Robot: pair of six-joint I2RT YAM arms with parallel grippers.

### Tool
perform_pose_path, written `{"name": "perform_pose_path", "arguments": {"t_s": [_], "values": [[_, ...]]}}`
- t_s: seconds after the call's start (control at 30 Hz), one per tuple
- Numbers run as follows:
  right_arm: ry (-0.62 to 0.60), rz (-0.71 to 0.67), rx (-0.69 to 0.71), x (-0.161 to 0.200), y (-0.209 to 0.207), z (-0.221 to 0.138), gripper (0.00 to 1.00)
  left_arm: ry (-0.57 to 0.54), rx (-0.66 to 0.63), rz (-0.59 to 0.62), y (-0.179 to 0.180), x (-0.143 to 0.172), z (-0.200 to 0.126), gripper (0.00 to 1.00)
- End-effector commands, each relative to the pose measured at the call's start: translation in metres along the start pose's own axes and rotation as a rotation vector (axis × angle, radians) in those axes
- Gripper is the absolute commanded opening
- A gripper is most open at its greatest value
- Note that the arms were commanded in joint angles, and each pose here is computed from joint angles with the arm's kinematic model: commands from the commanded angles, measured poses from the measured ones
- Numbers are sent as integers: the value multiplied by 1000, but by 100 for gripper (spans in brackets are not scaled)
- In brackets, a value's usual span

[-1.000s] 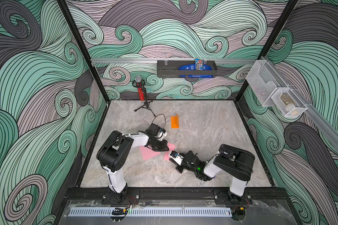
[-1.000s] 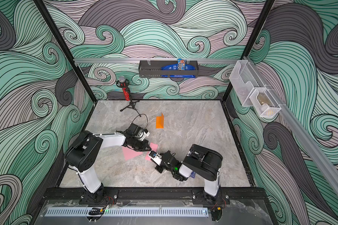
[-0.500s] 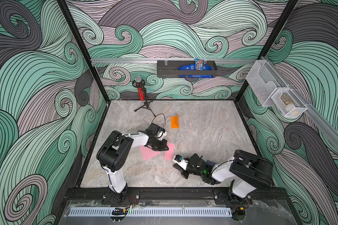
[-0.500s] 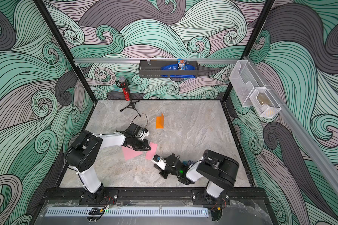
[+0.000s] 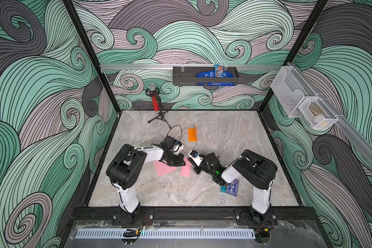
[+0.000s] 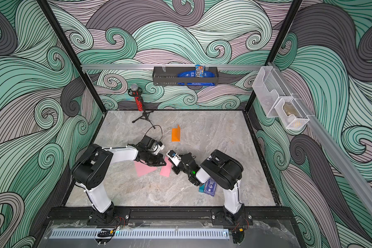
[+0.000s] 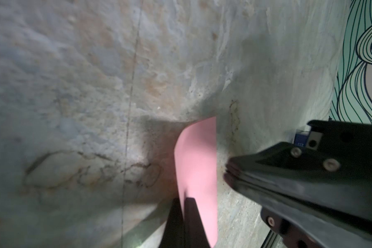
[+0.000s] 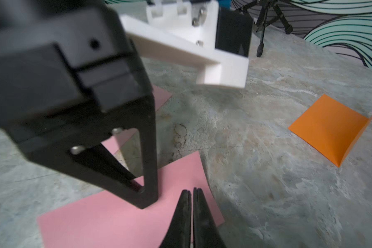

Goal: Fold the square paper along the opposite sides
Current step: Smooth out the paper at the center of the board.

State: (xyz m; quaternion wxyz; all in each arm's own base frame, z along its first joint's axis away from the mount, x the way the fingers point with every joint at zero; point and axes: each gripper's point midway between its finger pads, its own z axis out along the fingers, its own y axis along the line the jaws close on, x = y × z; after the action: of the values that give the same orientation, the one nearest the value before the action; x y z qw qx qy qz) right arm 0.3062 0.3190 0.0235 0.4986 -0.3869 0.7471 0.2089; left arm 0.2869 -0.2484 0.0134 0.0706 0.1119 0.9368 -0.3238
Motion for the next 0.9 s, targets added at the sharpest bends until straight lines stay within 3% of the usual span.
{"name": "perform_pose_path", "arguments": {"t_s": [0.0, 0.17, 0.43, 0.77, 0.87], "values": [[19, -20, 30, 10, -7, 8, 9, 79, -125, -75, 34, 28, 8, 0], [104, -4, 54, 39, -13, 6, 8, 79, -123, -75, 34, 28, 8, 0], [156, 17, 108, 55, -27, -6, 8, 76, -125, -74, 34, 27, 7, 0], [170, 51, 120, 61, -37, -13, 8, 74, -133, -73, 35, 28, 6, 0], [129, 60, 113, 44, -39, -18, 8, 74, -131, -74, 35, 27, 6, 0]]}}
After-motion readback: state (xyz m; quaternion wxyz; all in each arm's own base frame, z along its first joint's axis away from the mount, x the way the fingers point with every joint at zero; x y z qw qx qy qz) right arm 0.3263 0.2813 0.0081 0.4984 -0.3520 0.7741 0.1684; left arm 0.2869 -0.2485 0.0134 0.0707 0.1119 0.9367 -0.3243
